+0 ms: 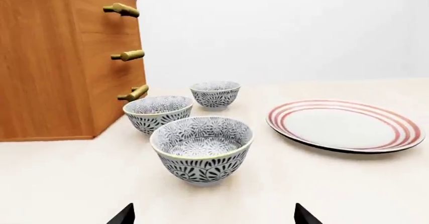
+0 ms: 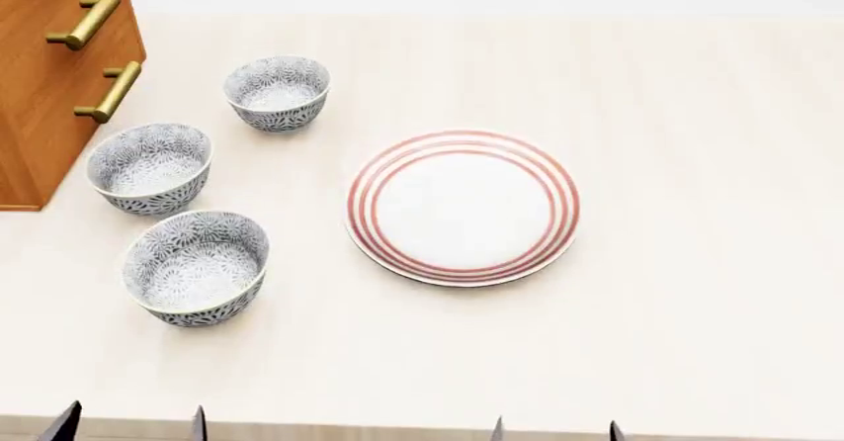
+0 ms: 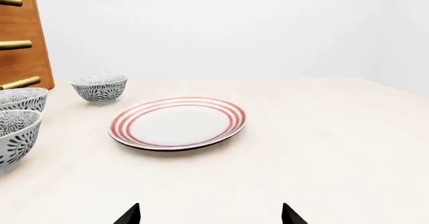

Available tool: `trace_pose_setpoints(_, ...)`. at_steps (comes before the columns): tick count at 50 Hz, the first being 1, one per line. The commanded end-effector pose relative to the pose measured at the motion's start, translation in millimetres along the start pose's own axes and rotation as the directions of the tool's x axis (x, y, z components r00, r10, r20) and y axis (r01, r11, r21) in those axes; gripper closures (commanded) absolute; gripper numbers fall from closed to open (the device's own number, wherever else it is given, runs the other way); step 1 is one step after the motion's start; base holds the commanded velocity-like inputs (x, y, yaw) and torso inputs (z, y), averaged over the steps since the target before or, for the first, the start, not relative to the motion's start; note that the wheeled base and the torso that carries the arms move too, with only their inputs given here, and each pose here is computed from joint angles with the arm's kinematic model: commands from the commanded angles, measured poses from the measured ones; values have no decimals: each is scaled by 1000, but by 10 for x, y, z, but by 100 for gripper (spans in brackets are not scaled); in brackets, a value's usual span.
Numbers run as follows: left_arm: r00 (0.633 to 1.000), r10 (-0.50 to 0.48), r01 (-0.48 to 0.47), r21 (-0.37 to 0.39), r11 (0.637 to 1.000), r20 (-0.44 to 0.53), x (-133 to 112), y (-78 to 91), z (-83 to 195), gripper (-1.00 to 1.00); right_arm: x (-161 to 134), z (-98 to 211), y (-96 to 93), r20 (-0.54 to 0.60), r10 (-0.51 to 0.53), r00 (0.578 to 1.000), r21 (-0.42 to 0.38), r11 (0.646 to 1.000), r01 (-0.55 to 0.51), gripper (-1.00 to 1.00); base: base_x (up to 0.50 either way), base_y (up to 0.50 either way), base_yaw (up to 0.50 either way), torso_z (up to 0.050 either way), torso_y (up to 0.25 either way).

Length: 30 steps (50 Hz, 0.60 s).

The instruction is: Pick up the bowl and put it in the front on the plate.

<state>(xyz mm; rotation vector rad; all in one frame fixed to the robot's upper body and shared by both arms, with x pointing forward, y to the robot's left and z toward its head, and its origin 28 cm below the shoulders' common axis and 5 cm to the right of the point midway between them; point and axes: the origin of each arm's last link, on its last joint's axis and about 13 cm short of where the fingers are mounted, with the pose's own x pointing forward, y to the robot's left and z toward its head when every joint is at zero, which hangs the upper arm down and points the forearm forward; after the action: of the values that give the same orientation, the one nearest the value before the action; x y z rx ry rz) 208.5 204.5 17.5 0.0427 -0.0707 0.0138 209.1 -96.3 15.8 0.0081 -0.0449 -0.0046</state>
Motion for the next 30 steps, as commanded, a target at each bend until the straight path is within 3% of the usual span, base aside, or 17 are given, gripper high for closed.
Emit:
trace_pose_setpoints(1, 925, 48, -102, 125, 987, 376, -127, -13, 329, -100, -60, 245, -23, 290, -37, 956, 118, 993, 2, -100, 0, 0, 0, 0, 0)
trace_pose_setpoints(3, 875, 40, -133, 160, 978, 482, -190, -26, 450, -100, -121, 377, -31, 449, -45, 892, 134, 991, -17, -100, 0, 0, 0, 0, 0)
trace_pose_setpoints(5, 862, 22, -133, 185, 974, 506, -192, -21, 498, -100, -164, 435, -30, 519, -47, 854, 136, 990, -28, -100, 0, 0, 0, 0, 0)
trace_pose_setpoints(8, 853, 37, -146, 171, 974, 521, -199, -2, 540, -100, -181, 456, -29, 548, -47, 835, 139, 990, -35, -100, 0, 0, 0, 0, 0)
trace_pose_setpoints(30, 830, 39, -169, 185, 968, 556, -212, -8, 565, -100, -194, 490, -36, 596, -56, 801, 152, 987, -44, -100, 0, 0, 0, 0, 0)
